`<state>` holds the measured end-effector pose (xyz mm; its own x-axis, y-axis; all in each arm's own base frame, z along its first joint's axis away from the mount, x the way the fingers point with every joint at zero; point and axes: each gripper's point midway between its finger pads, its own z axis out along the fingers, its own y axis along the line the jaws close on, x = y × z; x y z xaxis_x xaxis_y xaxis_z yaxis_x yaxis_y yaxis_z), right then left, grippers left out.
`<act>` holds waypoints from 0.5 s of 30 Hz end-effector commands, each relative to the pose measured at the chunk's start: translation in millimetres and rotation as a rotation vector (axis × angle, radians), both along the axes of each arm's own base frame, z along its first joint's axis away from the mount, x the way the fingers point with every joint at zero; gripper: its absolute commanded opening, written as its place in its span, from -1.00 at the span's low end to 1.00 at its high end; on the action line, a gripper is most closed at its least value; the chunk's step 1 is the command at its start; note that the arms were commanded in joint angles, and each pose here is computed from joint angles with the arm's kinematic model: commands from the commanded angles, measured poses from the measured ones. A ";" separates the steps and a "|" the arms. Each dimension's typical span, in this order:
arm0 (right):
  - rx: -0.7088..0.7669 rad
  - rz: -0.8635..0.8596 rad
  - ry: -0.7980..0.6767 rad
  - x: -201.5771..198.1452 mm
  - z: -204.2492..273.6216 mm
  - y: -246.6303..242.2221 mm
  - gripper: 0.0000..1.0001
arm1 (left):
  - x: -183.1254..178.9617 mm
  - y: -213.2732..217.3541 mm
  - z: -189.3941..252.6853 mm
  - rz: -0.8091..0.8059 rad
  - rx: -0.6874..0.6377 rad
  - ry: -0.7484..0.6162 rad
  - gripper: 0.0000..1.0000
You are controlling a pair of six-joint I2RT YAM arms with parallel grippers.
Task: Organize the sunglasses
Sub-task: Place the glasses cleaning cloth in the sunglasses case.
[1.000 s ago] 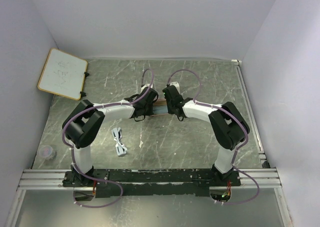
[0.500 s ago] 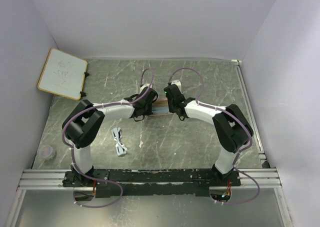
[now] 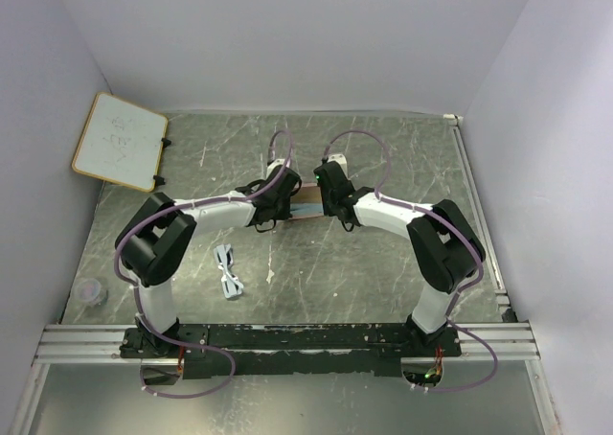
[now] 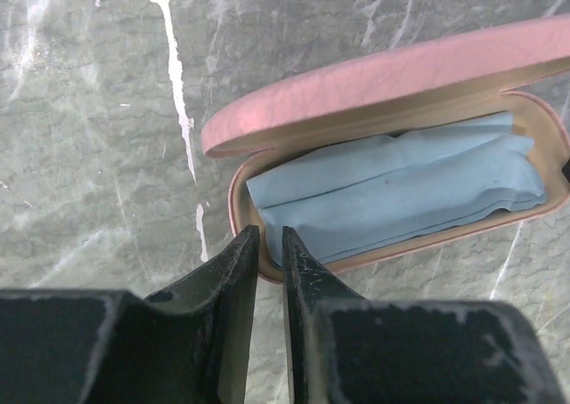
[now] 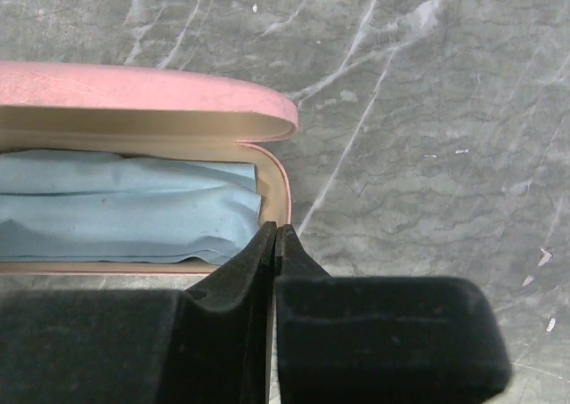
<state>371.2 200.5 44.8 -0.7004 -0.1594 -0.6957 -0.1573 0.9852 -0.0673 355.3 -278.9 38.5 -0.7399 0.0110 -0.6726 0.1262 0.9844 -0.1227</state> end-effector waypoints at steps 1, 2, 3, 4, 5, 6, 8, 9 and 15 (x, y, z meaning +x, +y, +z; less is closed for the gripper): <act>0.009 -0.009 -0.016 0.1 2.2 -1.9 -1.00 | 0.1 6.7 18.9 0.015 -0.002 -0.042 -0.44; 0.011 -0.008 -0.016 0.2 2.6 -1.6 -1.00 | 0.1 7.6 21.5 0.019 -0.004 -0.045 -0.44; 0.012 -0.006 -0.018 0.2 3.4 -1.2 -1.00 | -0.2 7.5 23.5 0.018 -0.006 -0.049 -0.44; 0.011 -0.009 -0.019 0.6 3.4 -1.9 -1.00 | 0.0 7.5 25.6 0.018 -0.009 -0.052 -0.44; 0.010 -0.011 -0.021 0.6 3.7 -2.2 -1.00 | 0.2 7.9 27.6 0.019 -0.011 -0.055 -0.44; 0.011 -0.010 -0.021 0.3 3.8 -2.2 -1.00 | 0.3 7.8 29.6 0.020 -0.014 -0.058 -0.43; 0.012 -0.013 -0.023 0.1 4.9 -2.8 -1.00 | 0.3 8.3 33.9 0.024 -0.014 -0.066 -0.44; 0.015 -0.012 -0.027 0.4 6.2 -2.5 -1.00 | 0.5 8.8 36.5 0.025 -0.017 -0.071 -0.44; 0.017 -0.016 -0.043 0.9 12.7 -3.2 -1.00 | 6.5 18.3 50.9 0.059 0.000 -0.123 -0.43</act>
<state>368.1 199.0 43.1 -0.7017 -0.1599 -0.6943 -0.1588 0.9851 -0.0664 358.1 -272.7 72.5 -0.6920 -0.0239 -0.7215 0.1113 0.9840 -0.1393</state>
